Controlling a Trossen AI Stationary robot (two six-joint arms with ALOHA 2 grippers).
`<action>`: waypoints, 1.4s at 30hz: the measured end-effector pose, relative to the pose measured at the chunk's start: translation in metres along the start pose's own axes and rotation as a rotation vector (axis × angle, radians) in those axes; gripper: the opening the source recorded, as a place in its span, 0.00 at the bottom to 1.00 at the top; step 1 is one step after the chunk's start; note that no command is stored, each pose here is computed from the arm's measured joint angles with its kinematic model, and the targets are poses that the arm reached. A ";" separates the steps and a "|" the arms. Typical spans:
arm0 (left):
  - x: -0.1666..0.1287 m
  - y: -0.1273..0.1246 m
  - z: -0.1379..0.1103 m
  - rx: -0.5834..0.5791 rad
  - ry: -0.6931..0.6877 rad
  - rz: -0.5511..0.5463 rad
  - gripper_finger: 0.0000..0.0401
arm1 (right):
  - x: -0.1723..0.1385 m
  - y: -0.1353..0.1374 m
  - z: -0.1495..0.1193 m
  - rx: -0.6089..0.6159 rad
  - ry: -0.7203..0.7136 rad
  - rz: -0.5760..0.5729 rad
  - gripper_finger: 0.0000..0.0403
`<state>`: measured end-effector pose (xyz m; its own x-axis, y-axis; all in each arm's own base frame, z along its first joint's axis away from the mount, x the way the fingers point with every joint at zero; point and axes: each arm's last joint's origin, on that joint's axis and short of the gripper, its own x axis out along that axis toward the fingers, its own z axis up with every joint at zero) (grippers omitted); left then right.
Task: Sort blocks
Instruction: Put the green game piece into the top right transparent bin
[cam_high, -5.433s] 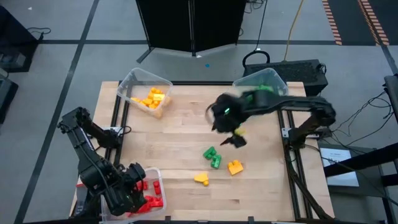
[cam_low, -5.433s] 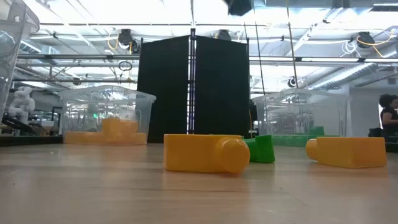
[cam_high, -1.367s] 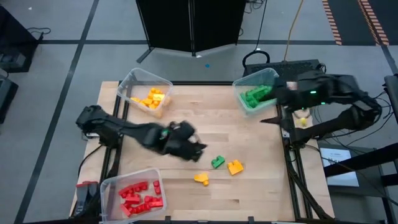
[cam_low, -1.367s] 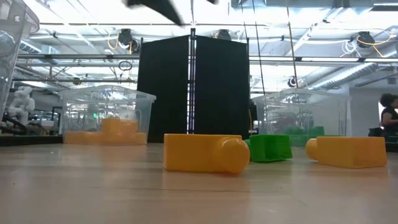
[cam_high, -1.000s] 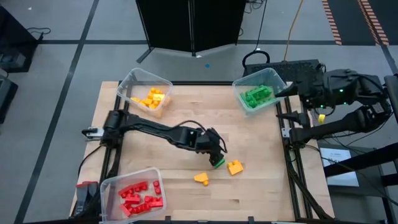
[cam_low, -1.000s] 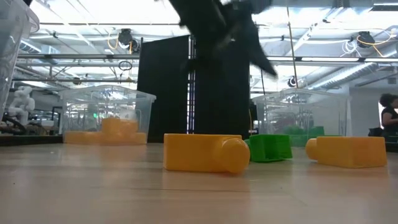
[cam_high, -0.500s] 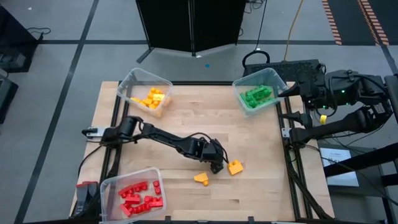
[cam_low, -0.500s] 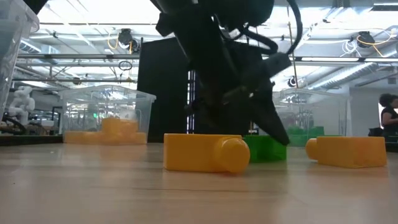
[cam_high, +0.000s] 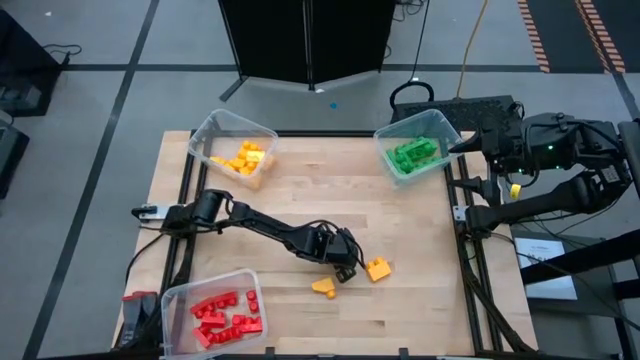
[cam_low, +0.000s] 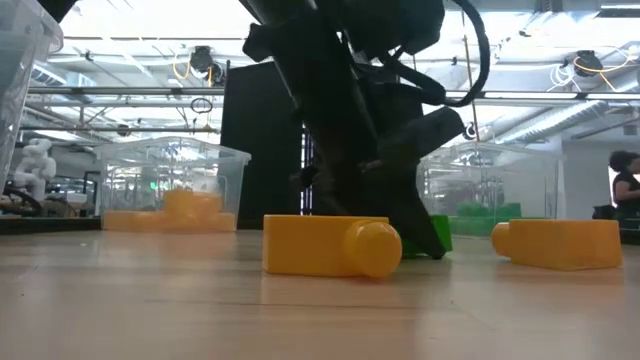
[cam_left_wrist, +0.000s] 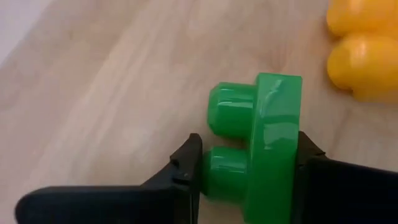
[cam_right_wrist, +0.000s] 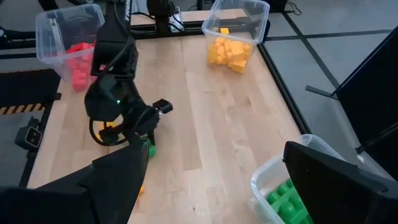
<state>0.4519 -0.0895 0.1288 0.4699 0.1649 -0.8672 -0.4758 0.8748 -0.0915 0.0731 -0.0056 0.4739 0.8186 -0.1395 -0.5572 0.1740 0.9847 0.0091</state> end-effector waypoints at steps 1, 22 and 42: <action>0.001 0.000 0.002 -0.003 -0.012 -0.007 0.19 | 0.000 0.000 0.000 0.001 0.001 0.001 0.91; -0.064 0.045 0.152 0.065 -0.460 0.034 0.19 | -0.016 -0.002 -0.006 0.056 -0.047 0.015 0.91; -0.055 0.149 0.233 -0.146 -0.845 0.004 0.19 | -0.046 -0.007 -0.014 0.046 -0.140 0.015 0.91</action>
<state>0.5283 0.1380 0.2767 0.8366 0.5031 -0.2169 -0.5426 0.8153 -0.2019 0.0266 -0.0041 0.4874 0.8889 -0.1409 -0.4359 0.1832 0.9815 0.0563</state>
